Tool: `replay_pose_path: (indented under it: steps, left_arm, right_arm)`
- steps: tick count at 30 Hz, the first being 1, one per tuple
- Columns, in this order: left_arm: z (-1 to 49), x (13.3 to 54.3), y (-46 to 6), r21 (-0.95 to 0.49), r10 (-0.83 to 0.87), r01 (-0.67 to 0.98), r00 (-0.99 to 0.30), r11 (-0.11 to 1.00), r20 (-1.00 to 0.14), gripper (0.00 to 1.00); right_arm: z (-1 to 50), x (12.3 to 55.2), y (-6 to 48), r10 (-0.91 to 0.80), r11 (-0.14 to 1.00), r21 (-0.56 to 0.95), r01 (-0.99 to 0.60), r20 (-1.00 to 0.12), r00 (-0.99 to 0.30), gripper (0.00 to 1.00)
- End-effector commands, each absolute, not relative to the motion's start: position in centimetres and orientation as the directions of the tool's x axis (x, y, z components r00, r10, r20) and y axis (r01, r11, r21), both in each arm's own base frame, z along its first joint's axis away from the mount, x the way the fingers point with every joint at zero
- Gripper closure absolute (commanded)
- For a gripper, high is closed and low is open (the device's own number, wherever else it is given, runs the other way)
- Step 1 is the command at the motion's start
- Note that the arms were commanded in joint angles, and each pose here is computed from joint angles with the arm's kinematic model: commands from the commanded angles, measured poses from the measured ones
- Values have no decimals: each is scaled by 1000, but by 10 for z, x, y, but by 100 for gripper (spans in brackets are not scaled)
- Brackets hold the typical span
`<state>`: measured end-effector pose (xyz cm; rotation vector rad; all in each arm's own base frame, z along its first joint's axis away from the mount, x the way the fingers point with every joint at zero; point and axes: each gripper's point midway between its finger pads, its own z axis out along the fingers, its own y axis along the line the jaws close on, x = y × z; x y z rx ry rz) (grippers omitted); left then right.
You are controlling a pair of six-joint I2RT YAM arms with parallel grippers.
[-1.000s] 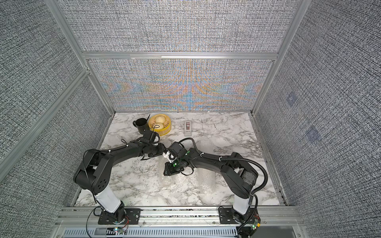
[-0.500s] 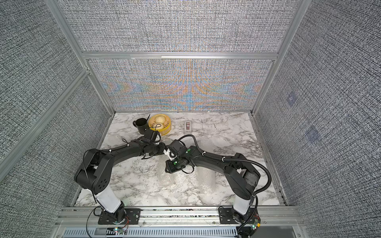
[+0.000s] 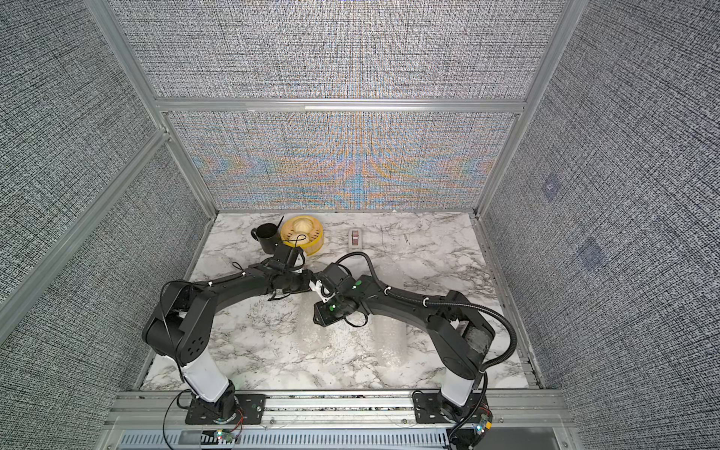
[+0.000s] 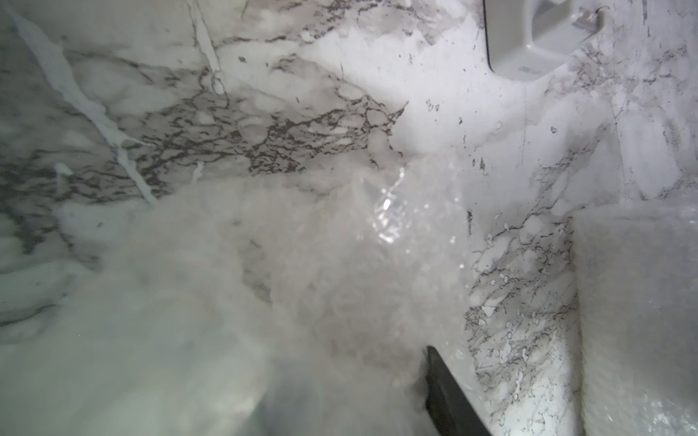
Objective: Wrap vases in bubble wrap
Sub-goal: Wrap the vase in bubble wrap.
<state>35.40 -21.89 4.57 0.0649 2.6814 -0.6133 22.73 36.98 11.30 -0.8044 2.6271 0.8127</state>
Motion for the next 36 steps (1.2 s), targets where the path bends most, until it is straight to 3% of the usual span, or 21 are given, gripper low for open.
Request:
replay_pose_path:
  steps: [1,6,7,14,18,23,28,36]
  left_arm:
    - [39,347,-209,-354,-3,137,-931,925,-366,58]
    - [38,347,-213,-346,40,178,-929,921,-369,58]
    - [39,348,-213,-348,46,186,-927,919,-373,58]
    - [41,347,-217,-348,66,206,-925,915,-374,57]
    - [42,347,-218,-345,69,212,-921,914,-383,57]
    - [37,346,-221,-336,82,216,-925,917,-372,57]
    - [37,346,-222,-323,87,218,-923,921,-375,57]
    - [36,346,-225,-317,83,211,-924,925,-374,58]
  right_arm:
    - [139,249,356,-404,706,352,-615,-512,-758,66]
    - [184,299,341,-311,745,264,-613,-675,-669,67]
    - [189,312,338,-293,757,250,-604,-696,-656,71]
    - [201,392,314,-165,808,303,-505,-707,-688,73]
    - [192,431,295,-42,791,450,-413,-635,-772,69]
    - [169,470,271,68,756,586,-291,-513,-856,55]
    - [142,496,257,118,732,656,-184,-388,-914,55]
    - [110,515,264,119,723,680,-121,-296,-948,55]
